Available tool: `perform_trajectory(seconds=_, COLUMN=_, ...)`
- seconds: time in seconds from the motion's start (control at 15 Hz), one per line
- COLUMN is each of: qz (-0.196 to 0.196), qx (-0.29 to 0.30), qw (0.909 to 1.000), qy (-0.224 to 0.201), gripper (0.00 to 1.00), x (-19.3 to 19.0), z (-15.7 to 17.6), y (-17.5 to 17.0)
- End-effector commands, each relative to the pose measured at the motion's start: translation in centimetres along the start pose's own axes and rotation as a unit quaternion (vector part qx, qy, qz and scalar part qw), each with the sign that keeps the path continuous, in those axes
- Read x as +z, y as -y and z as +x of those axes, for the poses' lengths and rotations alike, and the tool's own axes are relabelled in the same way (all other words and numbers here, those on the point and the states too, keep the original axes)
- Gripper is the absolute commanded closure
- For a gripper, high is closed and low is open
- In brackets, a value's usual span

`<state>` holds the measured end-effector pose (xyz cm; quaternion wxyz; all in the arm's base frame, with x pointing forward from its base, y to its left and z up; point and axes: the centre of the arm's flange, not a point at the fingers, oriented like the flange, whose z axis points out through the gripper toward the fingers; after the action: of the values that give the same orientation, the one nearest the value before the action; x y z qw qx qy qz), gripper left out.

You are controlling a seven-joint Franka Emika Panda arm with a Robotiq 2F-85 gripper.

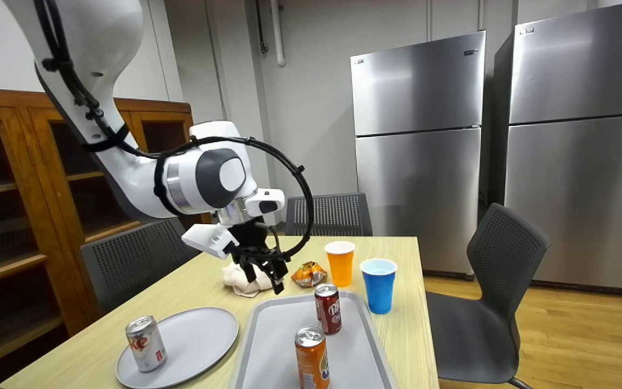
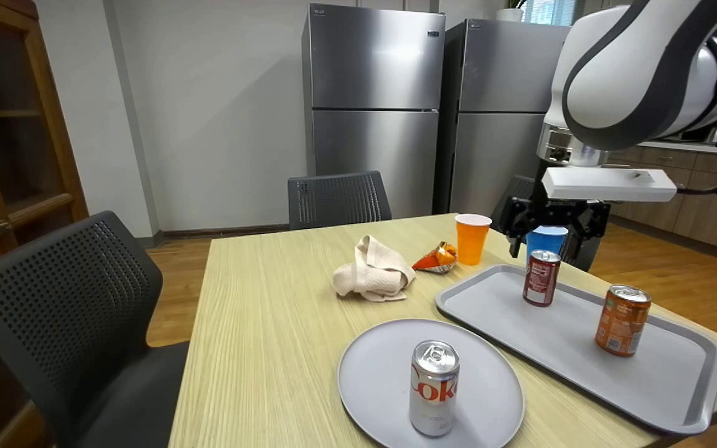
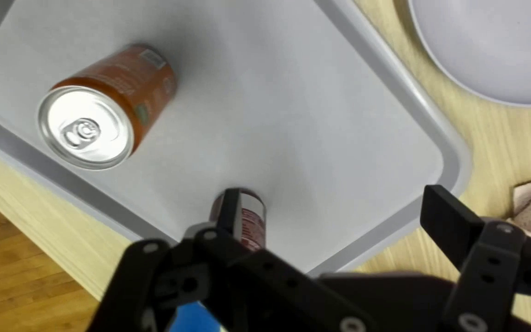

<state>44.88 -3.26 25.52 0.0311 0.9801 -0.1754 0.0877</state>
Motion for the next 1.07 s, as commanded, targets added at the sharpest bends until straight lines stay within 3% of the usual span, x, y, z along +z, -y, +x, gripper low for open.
perform_trajectory(seconds=0.0, qz=0.006, qx=-0.027, qw=0.9996, qy=-0.005, gripper=0.0, x=-1.4, z=-0.6, y=4.0)
perform_trajectory(seconds=0.47, qz=0.026, qx=-0.105, qw=0.9941, qy=-0.008, gripper=0.0, x=-2.3, z=-1.6, y=10.9)
perform_trajectory(seconds=1.0, qz=0.05, qx=-0.183, qw=0.9818, qy=0.011, gripper=0.0, x=-2.2, z=-4.0, y=18.5)
